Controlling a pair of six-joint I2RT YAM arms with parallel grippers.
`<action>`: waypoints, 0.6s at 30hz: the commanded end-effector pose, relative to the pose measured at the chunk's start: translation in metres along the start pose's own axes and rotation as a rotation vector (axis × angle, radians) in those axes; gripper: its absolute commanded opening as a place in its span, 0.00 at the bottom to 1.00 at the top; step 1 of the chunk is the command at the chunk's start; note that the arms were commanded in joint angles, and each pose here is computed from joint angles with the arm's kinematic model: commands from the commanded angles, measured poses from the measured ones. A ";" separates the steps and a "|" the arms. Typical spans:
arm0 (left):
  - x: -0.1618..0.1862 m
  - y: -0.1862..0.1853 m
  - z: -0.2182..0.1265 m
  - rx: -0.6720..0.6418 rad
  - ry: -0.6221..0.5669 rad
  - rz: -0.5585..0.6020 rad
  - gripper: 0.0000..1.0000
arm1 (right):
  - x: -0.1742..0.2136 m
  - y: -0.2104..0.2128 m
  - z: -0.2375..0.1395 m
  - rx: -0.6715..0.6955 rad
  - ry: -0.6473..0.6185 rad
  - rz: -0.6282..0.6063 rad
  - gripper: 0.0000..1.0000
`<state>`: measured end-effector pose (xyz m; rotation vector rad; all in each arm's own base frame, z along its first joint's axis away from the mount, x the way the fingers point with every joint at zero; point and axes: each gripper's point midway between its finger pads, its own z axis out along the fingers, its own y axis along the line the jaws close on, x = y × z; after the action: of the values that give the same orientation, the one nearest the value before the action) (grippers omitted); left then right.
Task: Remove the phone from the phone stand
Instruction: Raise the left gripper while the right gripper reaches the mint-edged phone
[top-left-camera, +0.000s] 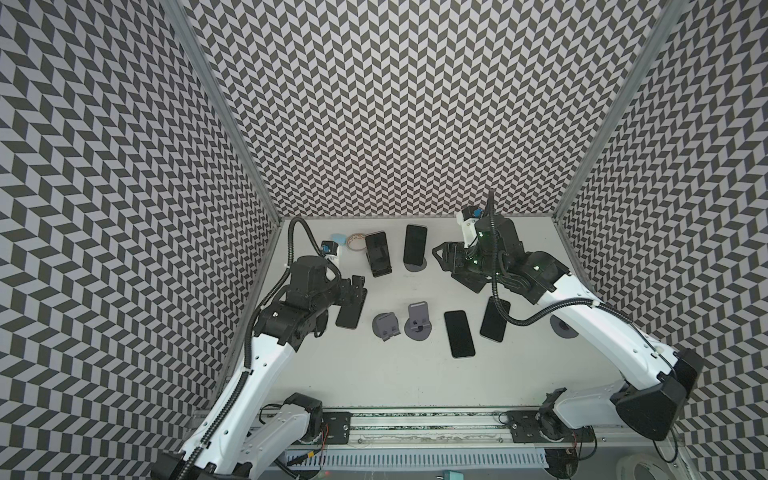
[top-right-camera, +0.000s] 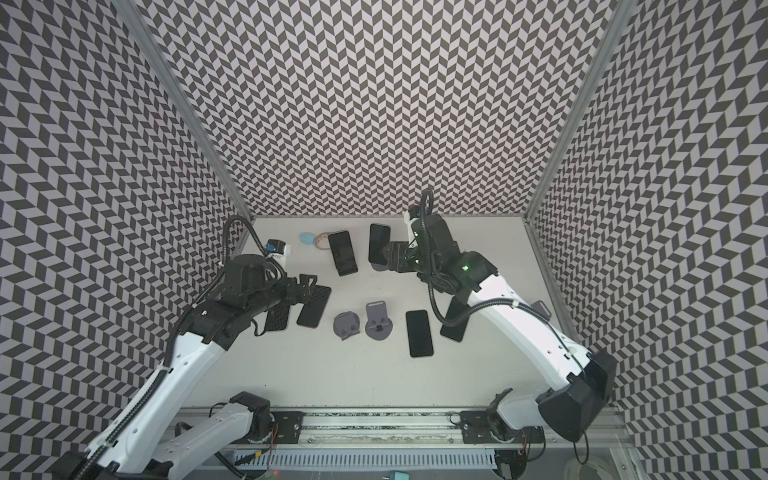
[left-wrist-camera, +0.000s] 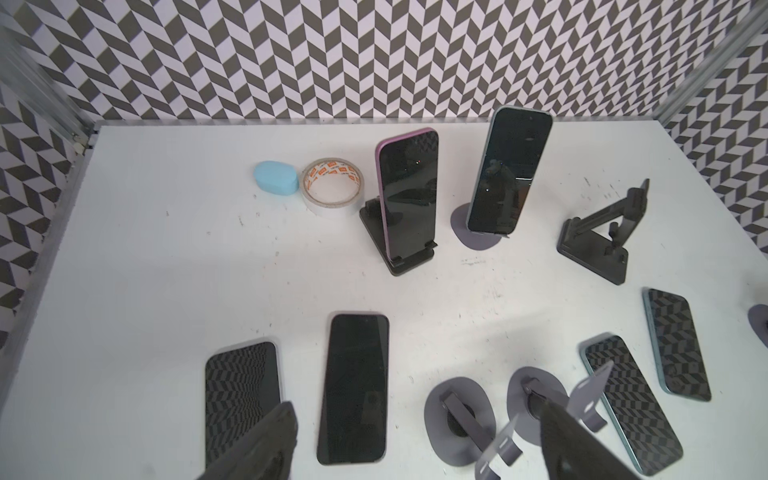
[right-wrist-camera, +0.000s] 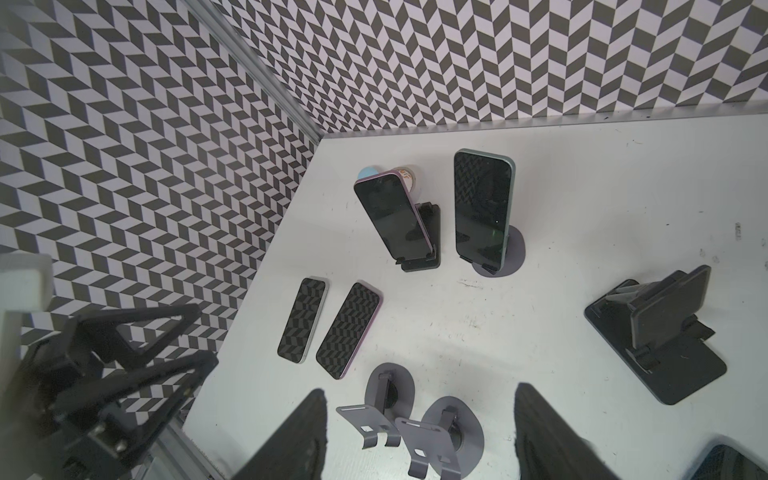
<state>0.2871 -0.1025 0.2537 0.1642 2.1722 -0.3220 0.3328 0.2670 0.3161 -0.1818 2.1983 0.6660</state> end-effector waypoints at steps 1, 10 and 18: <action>-0.001 -0.008 -0.008 0.023 -0.053 -0.037 0.92 | -0.032 0.023 0.001 -0.014 -0.129 0.020 0.69; -0.002 -0.024 -0.021 0.095 -0.079 -0.054 0.92 | -0.035 0.057 0.049 0.051 -0.154 0.001 0.70; -0.003 -0.025 -0.033 0.106 -0.142 -0.084 0.92 | -0.024 0.051 0.093 0.140 -0.139 0.052 0.73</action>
<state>0.2580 -0.1161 0.2747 0.1413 2.0546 -0.4544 0.3824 0.3569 0.2957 -0.0972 2.1611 0.5440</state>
